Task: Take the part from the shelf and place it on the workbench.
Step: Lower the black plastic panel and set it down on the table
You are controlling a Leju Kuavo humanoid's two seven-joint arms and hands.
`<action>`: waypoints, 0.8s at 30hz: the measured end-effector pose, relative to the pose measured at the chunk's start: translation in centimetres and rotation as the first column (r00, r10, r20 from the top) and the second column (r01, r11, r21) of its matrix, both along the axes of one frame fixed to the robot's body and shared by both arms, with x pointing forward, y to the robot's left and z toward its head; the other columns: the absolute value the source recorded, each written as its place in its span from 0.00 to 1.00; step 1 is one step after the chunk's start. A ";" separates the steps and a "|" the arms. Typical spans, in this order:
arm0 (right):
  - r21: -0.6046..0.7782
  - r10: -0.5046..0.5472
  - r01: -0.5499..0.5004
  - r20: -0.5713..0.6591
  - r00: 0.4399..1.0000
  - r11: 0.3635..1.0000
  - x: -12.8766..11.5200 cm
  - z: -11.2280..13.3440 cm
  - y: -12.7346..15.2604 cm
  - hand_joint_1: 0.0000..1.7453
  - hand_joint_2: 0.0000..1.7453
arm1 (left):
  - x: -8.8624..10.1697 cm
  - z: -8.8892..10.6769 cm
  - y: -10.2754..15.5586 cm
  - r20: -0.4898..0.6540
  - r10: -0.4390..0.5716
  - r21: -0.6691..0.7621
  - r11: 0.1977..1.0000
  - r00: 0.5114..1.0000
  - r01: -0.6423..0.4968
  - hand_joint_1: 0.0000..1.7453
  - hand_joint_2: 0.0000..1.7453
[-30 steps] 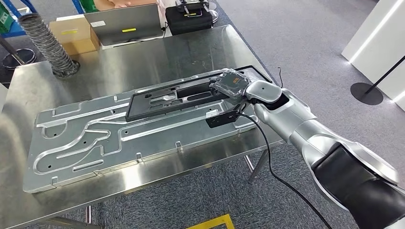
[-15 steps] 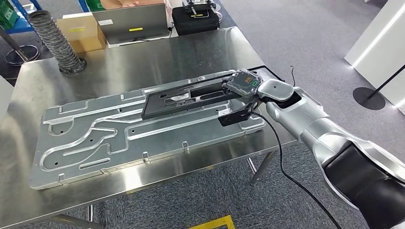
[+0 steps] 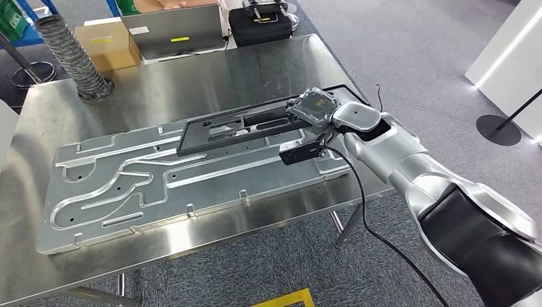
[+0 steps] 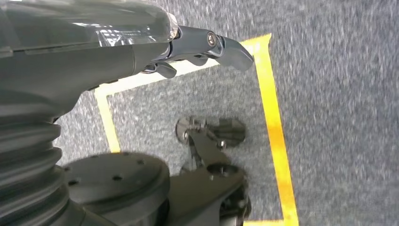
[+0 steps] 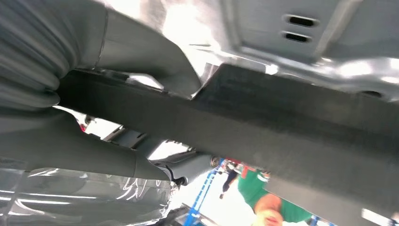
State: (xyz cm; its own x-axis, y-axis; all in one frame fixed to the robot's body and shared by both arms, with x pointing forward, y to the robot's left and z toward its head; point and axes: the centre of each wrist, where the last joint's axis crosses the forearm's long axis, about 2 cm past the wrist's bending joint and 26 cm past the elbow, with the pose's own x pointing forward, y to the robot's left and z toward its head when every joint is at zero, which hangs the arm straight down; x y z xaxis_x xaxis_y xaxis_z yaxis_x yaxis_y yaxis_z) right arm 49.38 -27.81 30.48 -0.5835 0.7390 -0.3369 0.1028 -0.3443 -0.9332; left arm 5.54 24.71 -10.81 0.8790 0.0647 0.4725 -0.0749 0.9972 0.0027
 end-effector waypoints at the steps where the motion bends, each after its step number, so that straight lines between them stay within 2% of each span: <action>1: -0.001 -0.006 0.006 -0.001 1.000 1.000 0.1 0.0 -0.2 0.00 0.00 | 0.0 0.0 0.0 -0.001 0.000 0.001 1.000 1.000 0.000 0.00 1.00; 3: -0.005 -0.025 0.025 -0.004 1.000 1.000 0.2 0.0 -0.9 0.00 0.00 | 0.0 0.0 0.0 -0.007 -0.002 0.003 1.000 1.000 0.002 0.00 1.00; 7: -0.014 -0.065 0.064 -0.012 0.998 0.998 0.2 -0.3 -2.5 0.00 0.00 | -0.2 0.0 0.0 -0.018 -0.004 0.009 1.000 1.000 0.004 0.00 0.00; 16: -0.016 -0.086 0.086 -0.009 0.996 0.996 0.3 -0.4 -3.4 0.00 0.00 | -0.1 0.0 0.2 -0.011 0.008 0.014 1.000 1.000 -0.008 0.00 0.00; 24: 0.001 -0.064 0.064 -0.025 0.998 0.998 0.3 -0.8 -1.5 0.00 0.00 | -0.2 0.0 0.2 -0.026 0.044 0.010 0.999 0.999 -0.044 0.00 0.00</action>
State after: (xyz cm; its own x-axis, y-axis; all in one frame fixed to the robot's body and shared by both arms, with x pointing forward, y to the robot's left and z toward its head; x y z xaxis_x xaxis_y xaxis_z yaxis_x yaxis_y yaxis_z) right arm 49.70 -29.31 29.70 -0.5434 0.7755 -0.3215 0.0568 -0.3481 -0.9357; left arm 5.34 24.89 -10.85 0.8875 0.0995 0.4500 -0.1186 0.9928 0.0144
